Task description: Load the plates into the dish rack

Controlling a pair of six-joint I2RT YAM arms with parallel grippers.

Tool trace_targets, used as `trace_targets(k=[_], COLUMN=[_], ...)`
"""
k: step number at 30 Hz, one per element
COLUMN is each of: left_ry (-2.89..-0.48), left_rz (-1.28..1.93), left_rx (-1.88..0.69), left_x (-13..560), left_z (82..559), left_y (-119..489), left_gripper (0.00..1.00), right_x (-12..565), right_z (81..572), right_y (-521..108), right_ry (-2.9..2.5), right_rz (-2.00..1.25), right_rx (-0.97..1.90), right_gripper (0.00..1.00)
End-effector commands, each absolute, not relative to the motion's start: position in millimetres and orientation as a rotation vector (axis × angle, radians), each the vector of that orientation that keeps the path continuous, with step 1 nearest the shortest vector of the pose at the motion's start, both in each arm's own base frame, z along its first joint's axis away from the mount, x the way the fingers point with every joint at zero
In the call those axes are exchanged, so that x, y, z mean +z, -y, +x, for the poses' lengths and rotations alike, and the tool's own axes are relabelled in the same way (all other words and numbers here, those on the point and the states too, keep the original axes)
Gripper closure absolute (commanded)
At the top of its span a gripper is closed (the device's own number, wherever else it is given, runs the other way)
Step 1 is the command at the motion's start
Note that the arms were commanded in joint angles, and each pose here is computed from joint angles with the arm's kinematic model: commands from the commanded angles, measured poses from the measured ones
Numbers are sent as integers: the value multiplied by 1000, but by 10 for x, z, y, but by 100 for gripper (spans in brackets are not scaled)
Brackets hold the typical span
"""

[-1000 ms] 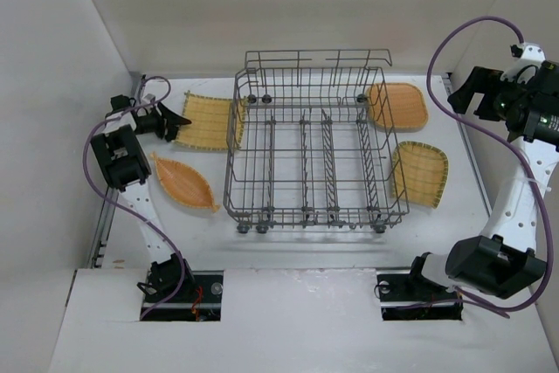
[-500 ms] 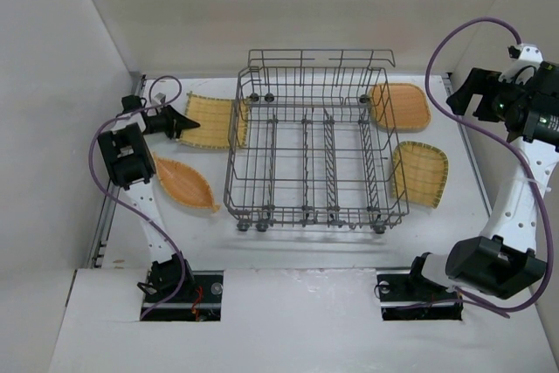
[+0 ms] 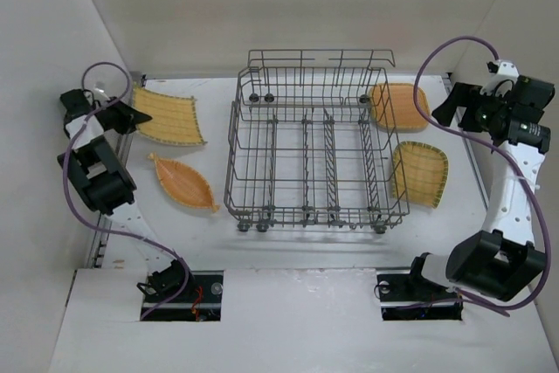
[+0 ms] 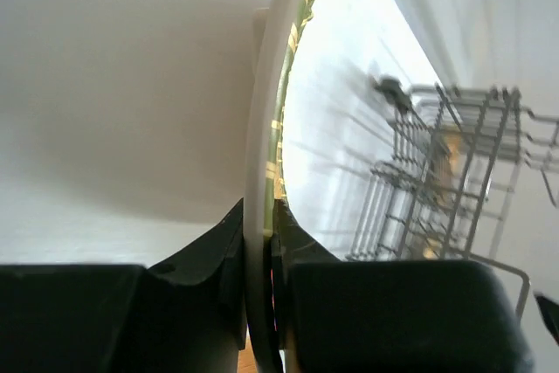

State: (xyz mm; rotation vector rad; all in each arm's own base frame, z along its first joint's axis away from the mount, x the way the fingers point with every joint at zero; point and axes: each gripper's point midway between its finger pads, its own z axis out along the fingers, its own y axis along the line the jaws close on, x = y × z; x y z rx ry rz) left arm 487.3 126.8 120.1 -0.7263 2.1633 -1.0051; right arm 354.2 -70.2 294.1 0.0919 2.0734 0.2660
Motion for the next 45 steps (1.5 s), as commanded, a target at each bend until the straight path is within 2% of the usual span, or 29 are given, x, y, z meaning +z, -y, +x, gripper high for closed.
trace_targets(k=[1, 11, 18, 25, 32, 38, 45], left_ry=[-2032, -1832, -1663, -1580, -1565, -1586, -1504], left_rz=[-625, -438, -168, 147, 547, 859, 1104], left_rx=[-840, -629, -518, -452, -376, -265, -198], left_x=[1935, 3289, 4346, 4995, 5070, 4739, 4570], left_z=[4790, 4444, 4209, 4000, 3900, 3871, 3847], left_y=[-1547, -1483, -888, -167, 661, 1261, 1712], left_gripper=[97, 96, 93, 90, 88, 90, 90], right_x=[3157, 2966, 2865, 2767, 2683, 2485, 2265], right_z=[3601, 3604, 3549, 3530, 3443, 3292, 3125], right_y=[629, 535, 483, 428, 440, 836, 1233], right_ry=[-1958, -1944, -1933, -1927, -1923, -1919, -1857], right_rz=[12, -21, -30, -31, -42, 20, 88], right_rx=[264, 323, 334, 353, 336, 199, 21], right_gripper=[0, 0, 0, 0, 0, 0, 0])
